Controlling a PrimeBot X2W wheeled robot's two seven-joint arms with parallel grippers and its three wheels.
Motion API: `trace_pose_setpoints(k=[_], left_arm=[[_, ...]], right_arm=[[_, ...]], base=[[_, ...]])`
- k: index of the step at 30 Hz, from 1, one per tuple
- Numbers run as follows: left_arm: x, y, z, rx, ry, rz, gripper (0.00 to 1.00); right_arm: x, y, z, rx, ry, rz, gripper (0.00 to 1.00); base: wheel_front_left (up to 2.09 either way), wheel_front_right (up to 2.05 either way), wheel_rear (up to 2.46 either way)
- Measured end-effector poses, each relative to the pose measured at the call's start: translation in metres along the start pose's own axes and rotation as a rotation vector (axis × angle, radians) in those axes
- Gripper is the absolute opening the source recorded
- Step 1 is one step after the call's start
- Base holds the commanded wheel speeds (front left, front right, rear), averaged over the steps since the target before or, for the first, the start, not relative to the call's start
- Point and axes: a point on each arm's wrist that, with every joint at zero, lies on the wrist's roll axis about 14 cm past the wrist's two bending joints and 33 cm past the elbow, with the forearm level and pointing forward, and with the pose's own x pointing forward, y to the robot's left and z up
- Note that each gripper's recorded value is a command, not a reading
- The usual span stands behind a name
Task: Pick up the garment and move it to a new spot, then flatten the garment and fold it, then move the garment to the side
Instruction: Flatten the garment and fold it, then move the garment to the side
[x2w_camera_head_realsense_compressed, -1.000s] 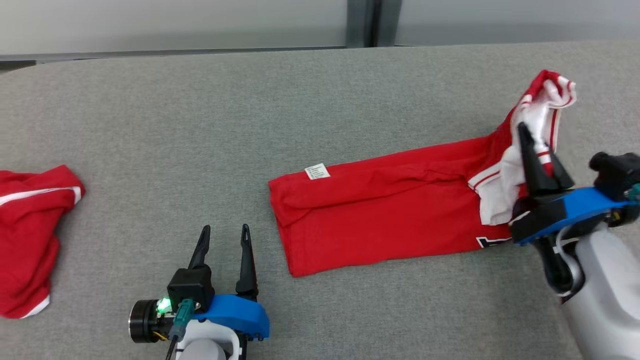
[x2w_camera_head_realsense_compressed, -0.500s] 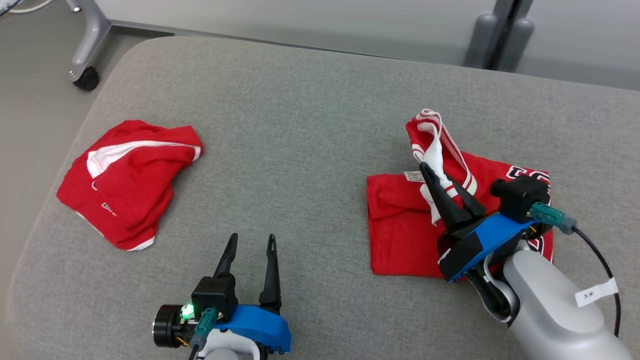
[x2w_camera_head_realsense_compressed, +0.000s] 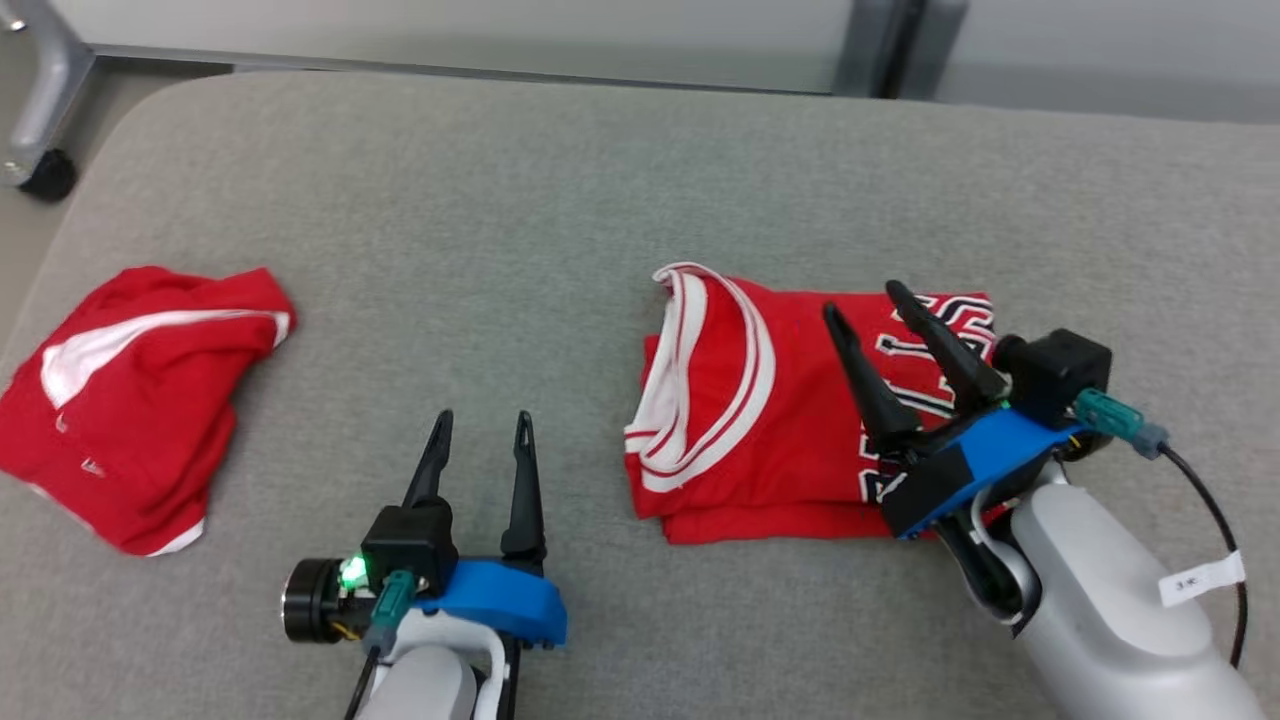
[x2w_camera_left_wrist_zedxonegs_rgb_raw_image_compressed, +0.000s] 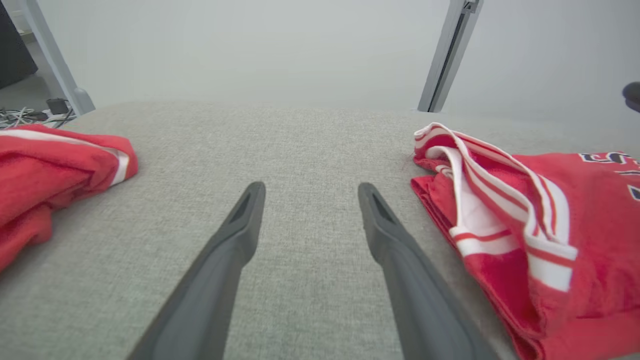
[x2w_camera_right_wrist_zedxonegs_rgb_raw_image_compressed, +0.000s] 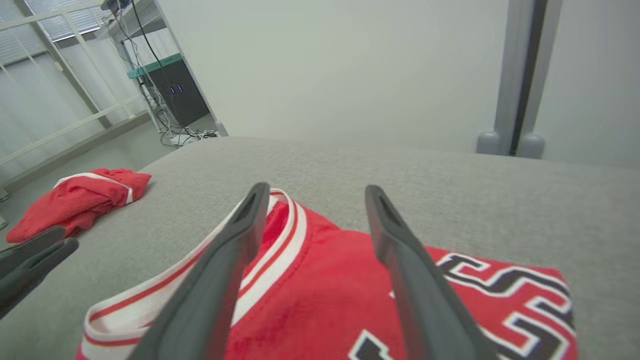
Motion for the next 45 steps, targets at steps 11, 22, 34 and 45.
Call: trace_pose_setpoints(k=[11, 22, 34, 45], left_arm=[[0.028, -0.030, 0.020, 0.035, -0.061, -0.083, 1.00], [-0.006, -0.026, 0.008, 0.032, -0.033, -0.076, 1.00], [-0.033, -0.022, 0.000, 0.030, -0.020, -0.085, 1.00], [-0.032, -0.025, -0.004, 0.028, -0.008, -0.093, 1.00]], right_arm=[[-0.092, -0.091, 0.026, -0.094, -0.054, -0.347, 1.00], [-0.141, -0.081, 0.008, -0.089, -0.025, -0.431, 1.00], [-0.159, -0.065, -0.009, -0.080, 0.011, -0.443, 1.00], [-0.156, -0.065, -0.015, -0.074, 0.028, -0.440, 1.00]], base=[[0.00, 0.00, 0.00], [0.00, 0.00, 0.00], [0.00, 0.00, 0.00], [0.00, 0.00, 0.00]])
